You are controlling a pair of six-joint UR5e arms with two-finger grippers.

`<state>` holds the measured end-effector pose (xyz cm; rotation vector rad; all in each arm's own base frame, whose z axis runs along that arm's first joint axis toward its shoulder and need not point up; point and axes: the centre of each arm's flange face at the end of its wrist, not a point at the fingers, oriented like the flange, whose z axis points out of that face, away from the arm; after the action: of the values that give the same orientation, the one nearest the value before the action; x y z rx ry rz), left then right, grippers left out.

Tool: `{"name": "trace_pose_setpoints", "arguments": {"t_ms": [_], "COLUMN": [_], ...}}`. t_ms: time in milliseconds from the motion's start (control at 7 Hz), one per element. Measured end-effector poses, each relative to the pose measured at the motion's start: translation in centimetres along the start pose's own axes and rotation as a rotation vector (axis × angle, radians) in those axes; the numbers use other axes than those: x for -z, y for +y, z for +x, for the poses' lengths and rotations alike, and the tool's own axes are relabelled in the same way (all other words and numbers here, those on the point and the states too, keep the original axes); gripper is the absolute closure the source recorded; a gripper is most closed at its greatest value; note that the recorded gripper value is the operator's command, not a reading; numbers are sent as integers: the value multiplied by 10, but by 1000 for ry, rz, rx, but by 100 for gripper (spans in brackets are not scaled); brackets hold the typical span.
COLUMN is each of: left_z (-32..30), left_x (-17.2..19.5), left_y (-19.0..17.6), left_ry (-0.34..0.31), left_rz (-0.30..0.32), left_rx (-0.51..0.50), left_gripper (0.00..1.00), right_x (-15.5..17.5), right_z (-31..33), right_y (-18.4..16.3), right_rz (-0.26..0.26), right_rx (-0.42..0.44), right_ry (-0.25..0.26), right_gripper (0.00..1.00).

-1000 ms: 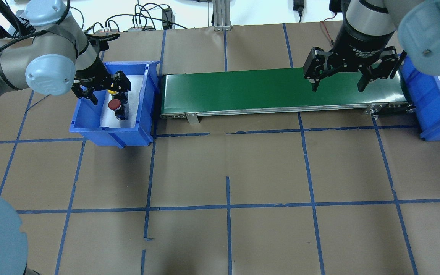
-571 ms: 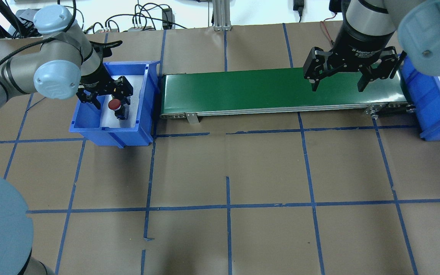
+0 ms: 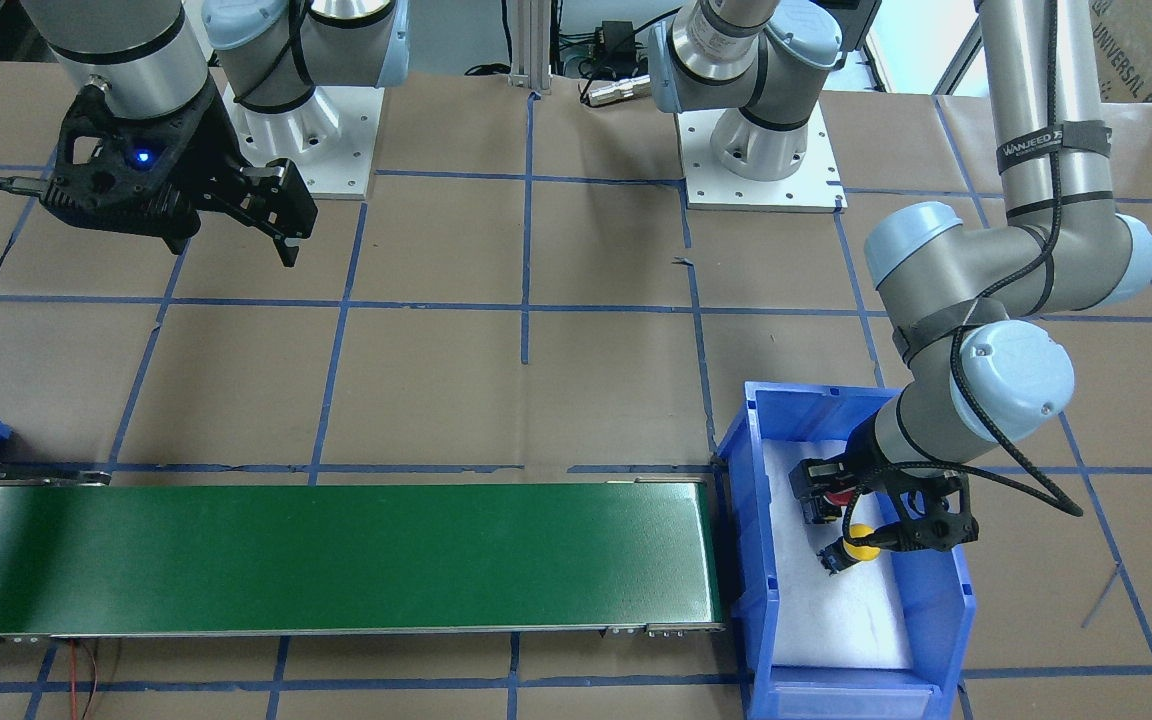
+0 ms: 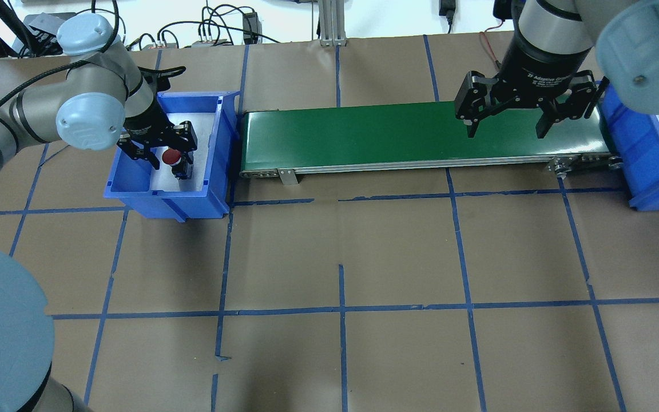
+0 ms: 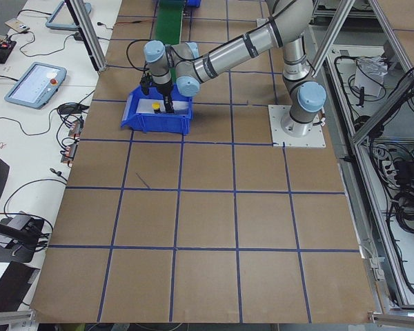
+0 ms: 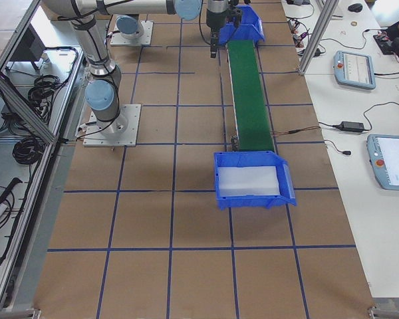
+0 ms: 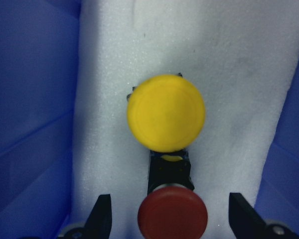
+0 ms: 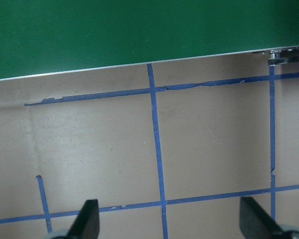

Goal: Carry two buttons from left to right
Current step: 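Lift the red button out of the bin with the left gripper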

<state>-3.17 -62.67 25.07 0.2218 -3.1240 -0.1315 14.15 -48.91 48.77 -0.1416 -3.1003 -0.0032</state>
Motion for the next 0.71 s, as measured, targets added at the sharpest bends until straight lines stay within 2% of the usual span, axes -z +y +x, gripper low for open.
{"name": "trace_pose_setpoints", "arguments": {"t_ms": [429, 714], "left_z": [0, 0], "left_x": [10, 36], "left_y": [-1, 1], "left_ry": [-4, 0], "left_rz": [18, 58], "left_rx": [10, 33], "left_gripper": [81, 81], "right_x": [-1, -2], "right_z": [2, 1], "right_y": [-1, -1], "right_rz": [-3, -3], "right_rx": [-3, -1], "right_ry": [1, 1], "right_gripper": [0, 0]}}
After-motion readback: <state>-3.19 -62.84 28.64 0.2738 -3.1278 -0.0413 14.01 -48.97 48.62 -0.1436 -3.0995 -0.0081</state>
